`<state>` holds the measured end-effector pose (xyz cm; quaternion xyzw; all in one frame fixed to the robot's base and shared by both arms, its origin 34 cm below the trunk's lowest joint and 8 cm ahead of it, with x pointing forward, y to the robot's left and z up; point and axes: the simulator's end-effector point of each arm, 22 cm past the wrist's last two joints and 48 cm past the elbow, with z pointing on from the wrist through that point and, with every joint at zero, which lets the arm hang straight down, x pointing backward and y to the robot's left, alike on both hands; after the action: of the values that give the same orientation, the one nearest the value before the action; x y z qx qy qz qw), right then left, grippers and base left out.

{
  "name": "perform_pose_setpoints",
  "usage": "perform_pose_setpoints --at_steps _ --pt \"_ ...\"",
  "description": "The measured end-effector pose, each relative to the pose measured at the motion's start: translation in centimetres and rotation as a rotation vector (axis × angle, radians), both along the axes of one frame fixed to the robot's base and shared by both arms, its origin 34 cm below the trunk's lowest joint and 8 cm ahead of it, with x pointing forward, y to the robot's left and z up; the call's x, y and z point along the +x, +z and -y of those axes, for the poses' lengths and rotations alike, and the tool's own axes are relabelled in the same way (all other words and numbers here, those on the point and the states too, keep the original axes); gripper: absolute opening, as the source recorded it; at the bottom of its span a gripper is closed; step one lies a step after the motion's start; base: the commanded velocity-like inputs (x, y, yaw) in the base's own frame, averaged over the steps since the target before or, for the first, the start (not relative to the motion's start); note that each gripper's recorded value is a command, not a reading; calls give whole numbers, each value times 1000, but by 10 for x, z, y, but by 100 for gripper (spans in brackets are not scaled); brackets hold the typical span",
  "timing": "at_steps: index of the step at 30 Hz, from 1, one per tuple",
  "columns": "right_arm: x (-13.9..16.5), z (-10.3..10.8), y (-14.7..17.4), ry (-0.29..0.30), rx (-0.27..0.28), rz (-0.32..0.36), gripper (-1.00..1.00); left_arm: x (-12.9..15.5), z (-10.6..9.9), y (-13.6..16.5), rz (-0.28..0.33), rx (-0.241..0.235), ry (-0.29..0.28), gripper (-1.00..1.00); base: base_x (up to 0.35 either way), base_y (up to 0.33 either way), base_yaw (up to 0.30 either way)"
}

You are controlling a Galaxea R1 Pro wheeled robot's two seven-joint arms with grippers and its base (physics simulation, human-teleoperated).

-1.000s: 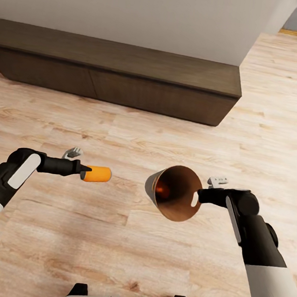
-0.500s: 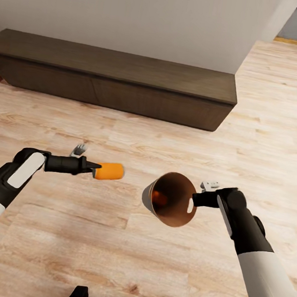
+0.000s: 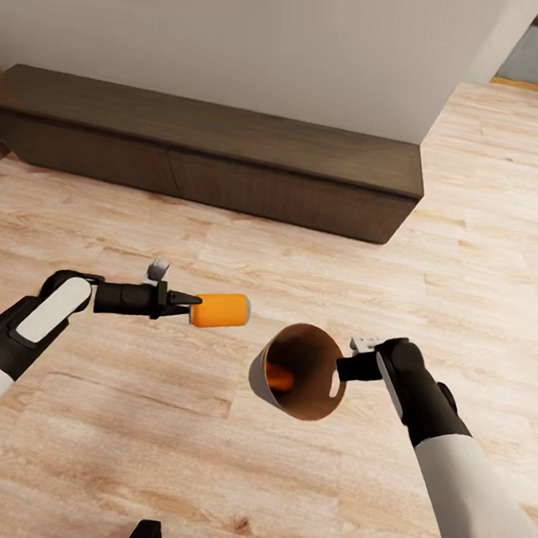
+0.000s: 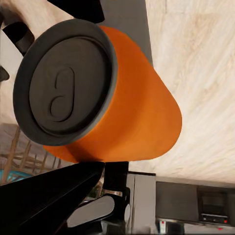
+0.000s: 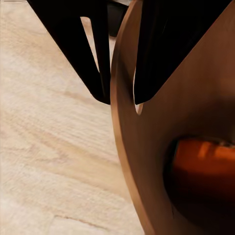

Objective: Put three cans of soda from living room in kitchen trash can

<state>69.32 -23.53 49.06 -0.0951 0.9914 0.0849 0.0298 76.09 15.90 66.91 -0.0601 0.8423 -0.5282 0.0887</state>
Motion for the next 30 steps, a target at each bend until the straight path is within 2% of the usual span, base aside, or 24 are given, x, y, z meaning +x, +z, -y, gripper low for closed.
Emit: perform_pose_setpoints --at_steps 5,11,16,19,25,27,30 --pt "1 6 0 3 -31 -32 -100 -9 12 14 -5 -26 -37 -100 0 0 0" --pt "-1 -10 5 0 -8 -73 -100 -26 31 22 -39 -57 -82 -100 0 0 0" --pt "-4 2 5 15 -80 -94 -100 -29 36 31 -48 -71 -90 -100 0 0 0" --pt "-8 0 7 12 -85 -106 -100 -30 39 37 -52 -79 -91 -100 0 0 0" --pt "-11 -18 15 14 -61 -118 -100 -26 46 48 -50 -73 -108 -100 0 0 0" --pt "-12 -20 18 22 -66 -117 -100 -22 58 56 -37 -72 -137 -100 0 0 0" --pt "-11 -20 20 24 -69 -117 -100 -23 68 51 -49 -60 -147 -100 0 0 0"
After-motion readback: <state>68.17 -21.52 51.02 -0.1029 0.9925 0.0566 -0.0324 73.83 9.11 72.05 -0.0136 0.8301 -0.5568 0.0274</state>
